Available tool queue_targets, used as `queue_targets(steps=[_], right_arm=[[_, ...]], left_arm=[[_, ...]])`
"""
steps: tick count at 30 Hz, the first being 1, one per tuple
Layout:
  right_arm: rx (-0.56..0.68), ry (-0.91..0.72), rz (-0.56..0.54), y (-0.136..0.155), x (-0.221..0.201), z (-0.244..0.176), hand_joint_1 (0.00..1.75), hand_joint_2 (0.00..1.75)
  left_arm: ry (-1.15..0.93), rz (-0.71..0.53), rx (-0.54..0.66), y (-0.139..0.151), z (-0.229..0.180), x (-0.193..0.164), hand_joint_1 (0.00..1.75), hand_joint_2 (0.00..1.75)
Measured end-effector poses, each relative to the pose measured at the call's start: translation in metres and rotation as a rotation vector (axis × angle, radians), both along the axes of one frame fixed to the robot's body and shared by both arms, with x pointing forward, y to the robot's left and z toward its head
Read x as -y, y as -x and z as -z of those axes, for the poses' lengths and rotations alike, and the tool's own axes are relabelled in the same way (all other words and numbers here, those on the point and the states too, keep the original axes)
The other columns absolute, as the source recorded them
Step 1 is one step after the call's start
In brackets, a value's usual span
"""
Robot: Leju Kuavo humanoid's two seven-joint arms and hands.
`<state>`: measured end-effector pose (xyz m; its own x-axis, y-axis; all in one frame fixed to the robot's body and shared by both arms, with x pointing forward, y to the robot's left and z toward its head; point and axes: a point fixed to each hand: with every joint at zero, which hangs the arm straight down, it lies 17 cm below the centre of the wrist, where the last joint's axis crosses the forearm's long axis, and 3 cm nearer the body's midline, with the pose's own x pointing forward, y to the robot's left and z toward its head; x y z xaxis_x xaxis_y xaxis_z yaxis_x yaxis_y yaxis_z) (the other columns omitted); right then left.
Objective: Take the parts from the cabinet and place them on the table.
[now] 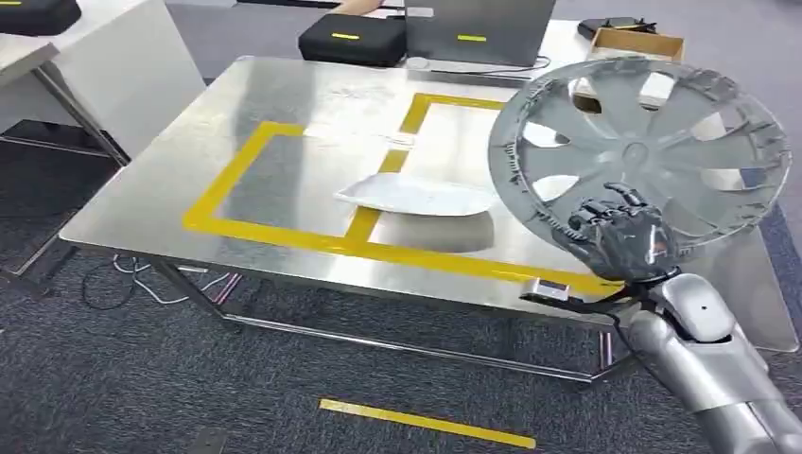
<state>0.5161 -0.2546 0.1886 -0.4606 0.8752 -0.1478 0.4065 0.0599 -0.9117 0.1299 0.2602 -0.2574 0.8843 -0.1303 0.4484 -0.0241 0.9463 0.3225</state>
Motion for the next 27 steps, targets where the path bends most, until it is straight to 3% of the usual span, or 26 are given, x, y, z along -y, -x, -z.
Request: queue_targets(steps=[16, 19, 26, 27], right_arm=[[-0.116, 0.035, 0.067, -0.024, 0.023, 0.033, 1.75, 1.75], [-0.205, 0.072, 0.128, -0.037, 0.050, 0.062, 1.75, 1.75], [-0.257, 0.129, 0.147, -0.035, 0.058, 0.084, 1.75, 1.75], [-0.262, 0.136, 0.147, -0.035, 0.059, 0.086, 0.00, 0.00]], left_arm=[[-0.013, 0.035, 0.016, -0.002, -0.001, -0.002, 0.00, 1.75], [-0.027, 0.059, 0.025, -0.004, -0.002, -0.002, 0.00, 1.75], [-0.024, 0.088, 0.024, -0.005, -0.002, 0.003, 0.00, 1.75], [-0.019, 0.090, 0.023, -0.005, -0.002, 0.003, 0.00, 1.75]])
